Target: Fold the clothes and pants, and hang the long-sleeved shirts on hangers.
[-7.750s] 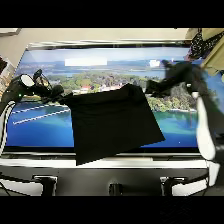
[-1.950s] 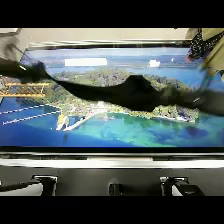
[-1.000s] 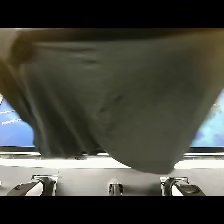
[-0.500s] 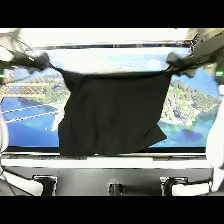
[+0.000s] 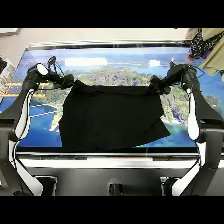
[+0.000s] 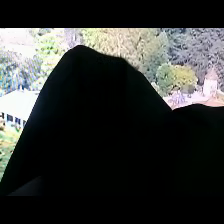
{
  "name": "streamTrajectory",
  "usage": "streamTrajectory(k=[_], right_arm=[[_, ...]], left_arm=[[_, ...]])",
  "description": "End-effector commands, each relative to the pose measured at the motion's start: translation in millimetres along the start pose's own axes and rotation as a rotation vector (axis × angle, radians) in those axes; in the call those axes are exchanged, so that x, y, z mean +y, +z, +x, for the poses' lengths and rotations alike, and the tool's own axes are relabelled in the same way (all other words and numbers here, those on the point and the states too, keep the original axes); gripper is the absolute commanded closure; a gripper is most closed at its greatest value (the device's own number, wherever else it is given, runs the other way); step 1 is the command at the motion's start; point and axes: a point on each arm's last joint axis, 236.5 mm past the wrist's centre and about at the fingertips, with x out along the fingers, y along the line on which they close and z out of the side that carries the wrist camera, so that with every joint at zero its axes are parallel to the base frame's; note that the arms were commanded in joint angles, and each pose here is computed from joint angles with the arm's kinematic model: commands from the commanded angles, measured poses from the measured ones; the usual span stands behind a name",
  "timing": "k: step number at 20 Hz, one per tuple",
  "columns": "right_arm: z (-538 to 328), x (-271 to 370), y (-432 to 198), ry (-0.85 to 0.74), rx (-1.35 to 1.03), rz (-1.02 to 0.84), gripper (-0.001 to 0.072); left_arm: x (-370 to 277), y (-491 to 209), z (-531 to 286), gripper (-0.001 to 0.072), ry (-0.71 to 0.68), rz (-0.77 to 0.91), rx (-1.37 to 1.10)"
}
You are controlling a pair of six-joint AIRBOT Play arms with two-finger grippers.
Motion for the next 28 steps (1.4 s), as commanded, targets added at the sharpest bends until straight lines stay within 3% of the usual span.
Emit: streamTrajectory(k=[1,6,9,17,24,28], right_arm=[[-38.2,-13.1,-15.0,-0.012,0.074,-0.153,0.0286],[-162.5,-60.8,-4.9,-0.021,-0.035,-0.157,0.0289],[-184.6,-101.8,-48.0,0.003,-0.004,-0.029,0.0288],[-103.0,-169.4,-209.1,0.063,0.246,0.160,0.0287],[-78.0,-192.2,-216.5,0.012,0.196,0.147,0.0286],[-63.3,-180.5,-226.6,0.060,0.260,0.150,0.0287]], left_arm=[[1.3,-3.5,-30.8,0.0368,0.000,0.080,0.044],[28.4,-14.8,-129.0,0.0376,0.025,0.069,0.076],[54.2,-40.3,-173.3,0.0377,0.051,-0.009,0.059],[98.4,-144.0,-183.8,0.0393,0.107,-0.130,0.188],[103.6,-158.7,-175.4,0.0393,0.114,-0.163,0.227],[102.8,-158.6,-175.5,0.0393,0.110,-0.163,0.226]])
